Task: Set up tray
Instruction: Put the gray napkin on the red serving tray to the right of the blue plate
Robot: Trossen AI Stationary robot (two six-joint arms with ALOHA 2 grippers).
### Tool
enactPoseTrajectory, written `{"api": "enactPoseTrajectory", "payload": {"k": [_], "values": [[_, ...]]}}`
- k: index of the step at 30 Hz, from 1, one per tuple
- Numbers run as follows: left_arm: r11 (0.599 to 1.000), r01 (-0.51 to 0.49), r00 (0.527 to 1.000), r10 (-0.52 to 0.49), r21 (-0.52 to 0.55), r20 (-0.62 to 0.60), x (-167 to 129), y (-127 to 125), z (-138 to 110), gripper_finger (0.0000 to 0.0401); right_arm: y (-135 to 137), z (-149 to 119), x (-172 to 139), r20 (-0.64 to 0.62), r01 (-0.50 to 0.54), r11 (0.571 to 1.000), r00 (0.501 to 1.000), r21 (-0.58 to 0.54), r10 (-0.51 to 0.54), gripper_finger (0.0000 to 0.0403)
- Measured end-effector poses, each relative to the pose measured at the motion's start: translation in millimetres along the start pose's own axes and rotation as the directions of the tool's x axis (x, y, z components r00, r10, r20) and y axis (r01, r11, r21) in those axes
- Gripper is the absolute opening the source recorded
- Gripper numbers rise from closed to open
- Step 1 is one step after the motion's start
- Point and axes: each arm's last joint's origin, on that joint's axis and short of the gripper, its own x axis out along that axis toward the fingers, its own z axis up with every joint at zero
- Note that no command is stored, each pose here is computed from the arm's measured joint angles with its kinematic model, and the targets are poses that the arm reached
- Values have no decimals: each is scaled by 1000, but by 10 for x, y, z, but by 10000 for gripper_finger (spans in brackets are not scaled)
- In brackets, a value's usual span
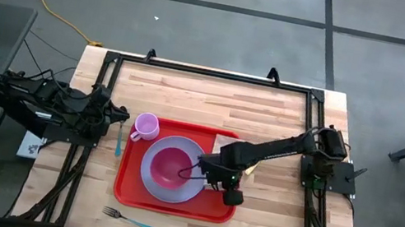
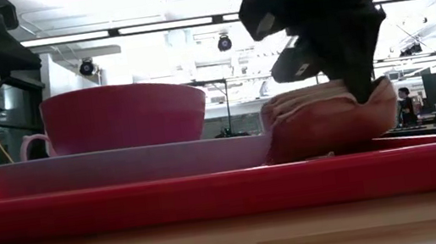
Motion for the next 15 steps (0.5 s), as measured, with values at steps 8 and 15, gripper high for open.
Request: {"api": "enactPoseTrajectory", "payload": {"k": [8, 15], "values": [[1000, 12, 1000, -12, 6, -10, 0, -4, -3, 72, 110, -23, 99, -3, -36, 999, 999, -27, 36, 0], [1000, 12, 1000, -12, 7, -10, 0, -4, -3, 72, 128, -11, 109, 11, -37, 999, 999, -38, 37, 0]]}}
